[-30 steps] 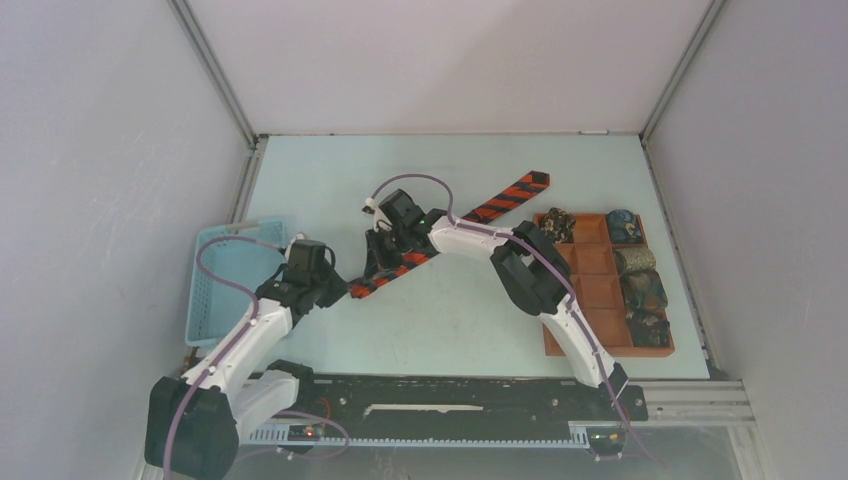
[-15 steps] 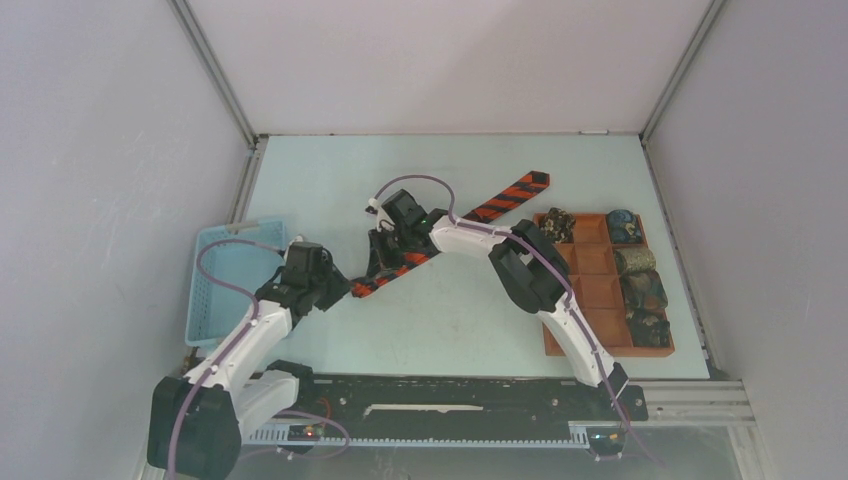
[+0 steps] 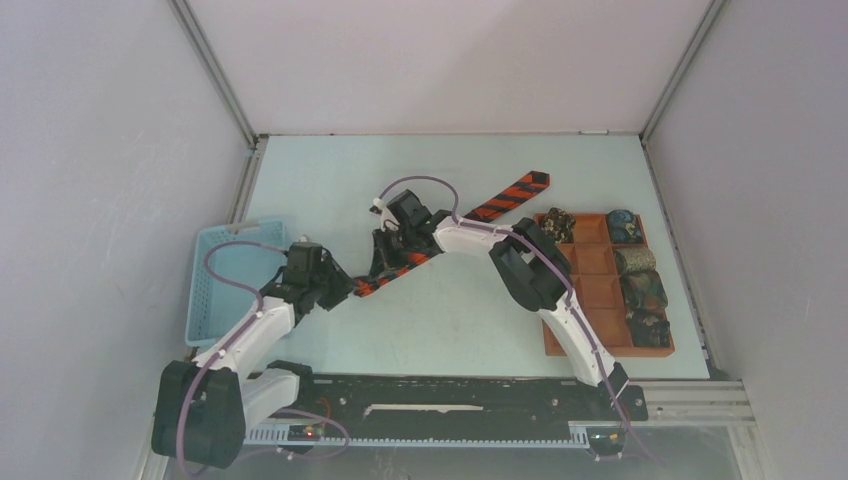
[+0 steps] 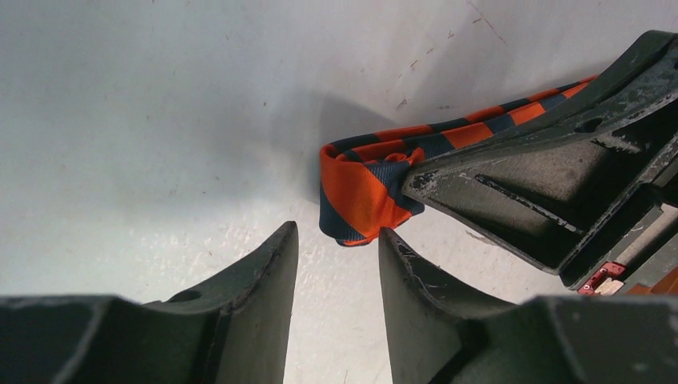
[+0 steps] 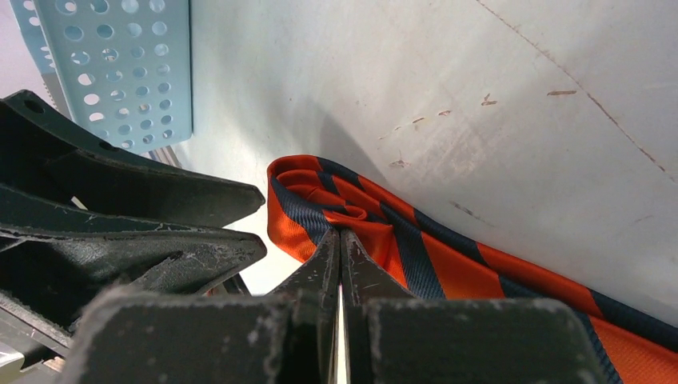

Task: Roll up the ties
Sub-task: Roll the tie at the center of the board.

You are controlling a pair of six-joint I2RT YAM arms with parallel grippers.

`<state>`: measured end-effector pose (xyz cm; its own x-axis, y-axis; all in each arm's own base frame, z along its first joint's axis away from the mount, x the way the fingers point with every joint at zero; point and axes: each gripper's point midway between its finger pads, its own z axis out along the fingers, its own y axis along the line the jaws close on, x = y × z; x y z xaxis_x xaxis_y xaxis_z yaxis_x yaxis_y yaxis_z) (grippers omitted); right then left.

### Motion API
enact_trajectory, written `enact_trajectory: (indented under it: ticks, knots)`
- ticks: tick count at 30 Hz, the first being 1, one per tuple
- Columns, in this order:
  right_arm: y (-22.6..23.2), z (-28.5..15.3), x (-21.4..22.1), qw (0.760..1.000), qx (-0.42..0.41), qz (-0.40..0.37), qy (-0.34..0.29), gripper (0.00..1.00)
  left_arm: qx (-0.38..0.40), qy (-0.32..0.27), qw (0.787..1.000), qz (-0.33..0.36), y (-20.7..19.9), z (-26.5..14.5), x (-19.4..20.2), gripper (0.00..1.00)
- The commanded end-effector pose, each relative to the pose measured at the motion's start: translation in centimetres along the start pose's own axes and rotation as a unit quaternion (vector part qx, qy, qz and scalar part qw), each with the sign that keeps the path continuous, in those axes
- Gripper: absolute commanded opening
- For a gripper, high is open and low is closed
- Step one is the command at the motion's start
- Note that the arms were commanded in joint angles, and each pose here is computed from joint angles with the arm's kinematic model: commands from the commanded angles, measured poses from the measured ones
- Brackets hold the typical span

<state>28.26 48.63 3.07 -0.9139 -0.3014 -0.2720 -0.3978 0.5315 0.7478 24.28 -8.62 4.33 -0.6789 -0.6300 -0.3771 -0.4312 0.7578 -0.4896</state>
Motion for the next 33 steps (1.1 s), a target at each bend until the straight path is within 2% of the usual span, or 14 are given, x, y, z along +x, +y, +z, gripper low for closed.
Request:
enact_trajectory:
  ticks: [1,11,33]
  knots:
    - [-1.9,0.5,0.6,1.0,0.016,0.0,0.004,0.0,0.02,-0.005,1.0,0.012,-0.7,0.4,-0.6,0.47]
    - [-2.5,0.6,0.9,1.0,0.016,0.005,0.005,0.0,0.035,0.001,0.999,0.007,-1.1,0.9,-0.5,0.48]
    - [-2.9,0.5,1.1,1.0,0.014,0.006,0.003,0.0,0.015,0.027,0.999,-0.016,-0.2,2.4,0.7,0.46]
